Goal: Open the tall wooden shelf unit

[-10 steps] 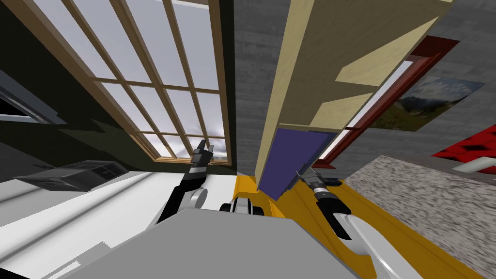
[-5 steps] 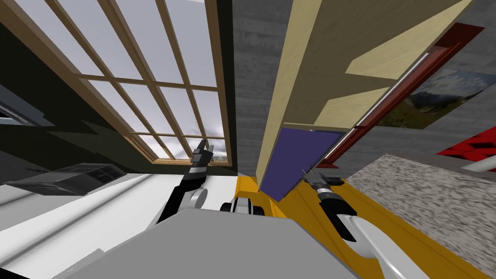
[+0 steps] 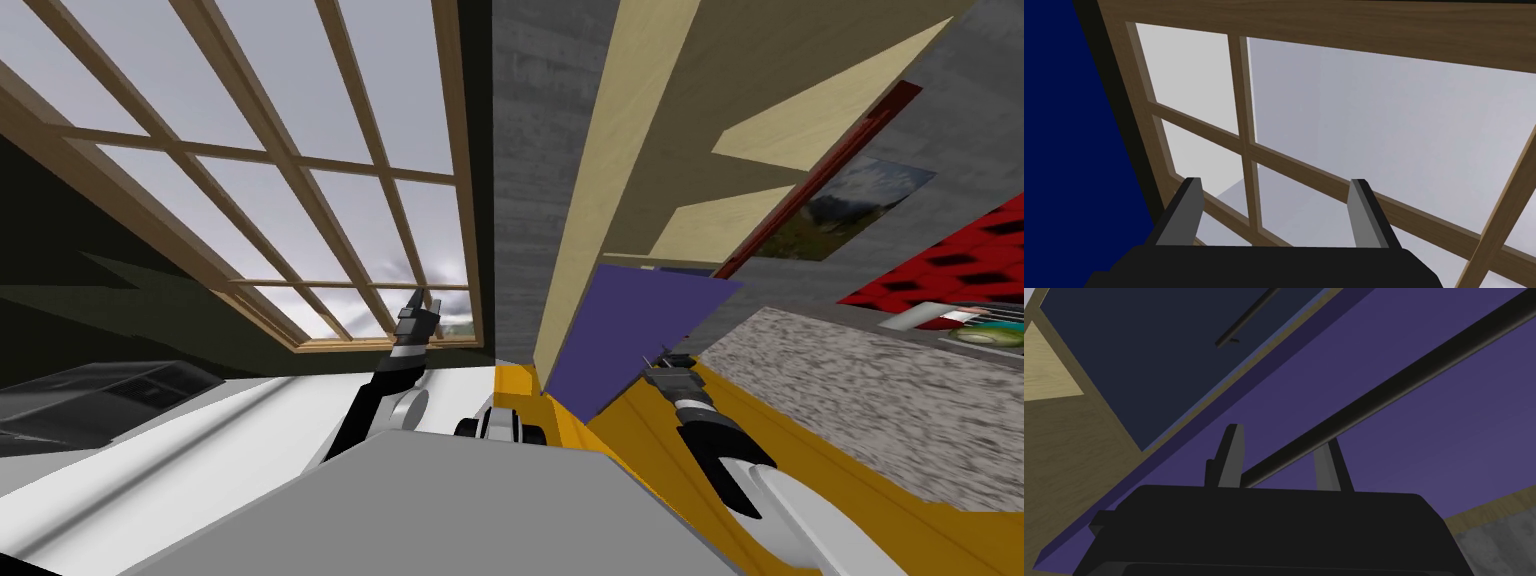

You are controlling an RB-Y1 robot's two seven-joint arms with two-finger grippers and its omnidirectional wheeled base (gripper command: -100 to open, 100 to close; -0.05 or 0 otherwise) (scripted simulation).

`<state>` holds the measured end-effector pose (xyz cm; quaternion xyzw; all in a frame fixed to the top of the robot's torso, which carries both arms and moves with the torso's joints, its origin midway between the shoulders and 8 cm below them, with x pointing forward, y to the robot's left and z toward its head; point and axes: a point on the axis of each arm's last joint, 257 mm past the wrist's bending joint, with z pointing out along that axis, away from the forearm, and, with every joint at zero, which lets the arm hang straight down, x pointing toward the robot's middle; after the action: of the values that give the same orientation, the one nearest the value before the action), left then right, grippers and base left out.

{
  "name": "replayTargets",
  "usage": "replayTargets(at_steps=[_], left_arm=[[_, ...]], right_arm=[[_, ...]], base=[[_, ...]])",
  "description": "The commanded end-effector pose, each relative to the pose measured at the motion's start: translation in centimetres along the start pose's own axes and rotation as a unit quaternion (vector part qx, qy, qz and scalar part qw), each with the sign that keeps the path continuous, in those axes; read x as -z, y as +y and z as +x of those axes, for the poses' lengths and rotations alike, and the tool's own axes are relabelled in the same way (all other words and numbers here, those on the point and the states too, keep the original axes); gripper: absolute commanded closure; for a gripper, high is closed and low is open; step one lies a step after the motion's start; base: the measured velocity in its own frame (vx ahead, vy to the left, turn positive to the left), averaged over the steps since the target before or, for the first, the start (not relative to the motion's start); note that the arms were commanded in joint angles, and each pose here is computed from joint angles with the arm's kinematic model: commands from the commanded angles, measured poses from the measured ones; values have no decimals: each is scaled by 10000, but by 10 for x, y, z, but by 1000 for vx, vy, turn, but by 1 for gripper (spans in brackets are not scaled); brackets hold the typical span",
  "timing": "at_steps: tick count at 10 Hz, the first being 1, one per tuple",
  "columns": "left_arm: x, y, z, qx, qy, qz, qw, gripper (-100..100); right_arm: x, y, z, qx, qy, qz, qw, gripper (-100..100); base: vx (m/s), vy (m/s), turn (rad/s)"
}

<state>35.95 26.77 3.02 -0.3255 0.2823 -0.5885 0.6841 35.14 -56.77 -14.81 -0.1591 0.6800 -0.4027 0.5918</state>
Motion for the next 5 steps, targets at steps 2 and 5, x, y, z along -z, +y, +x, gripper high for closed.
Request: replayTargets(at_steps=[2, 5], left_arm=[[0, 0, 0, -1, 0, -1, 10000, 0], [0, 0, 0, -1, 0, -1, 10000, 0]], right_arm=[[7, -14, 19, -3, 246, 197, 9995, 100], [15, -37, 38, 30, 508, 489, 9975, 100]], base=[[27, 181, -109], [71, 176, -110]])
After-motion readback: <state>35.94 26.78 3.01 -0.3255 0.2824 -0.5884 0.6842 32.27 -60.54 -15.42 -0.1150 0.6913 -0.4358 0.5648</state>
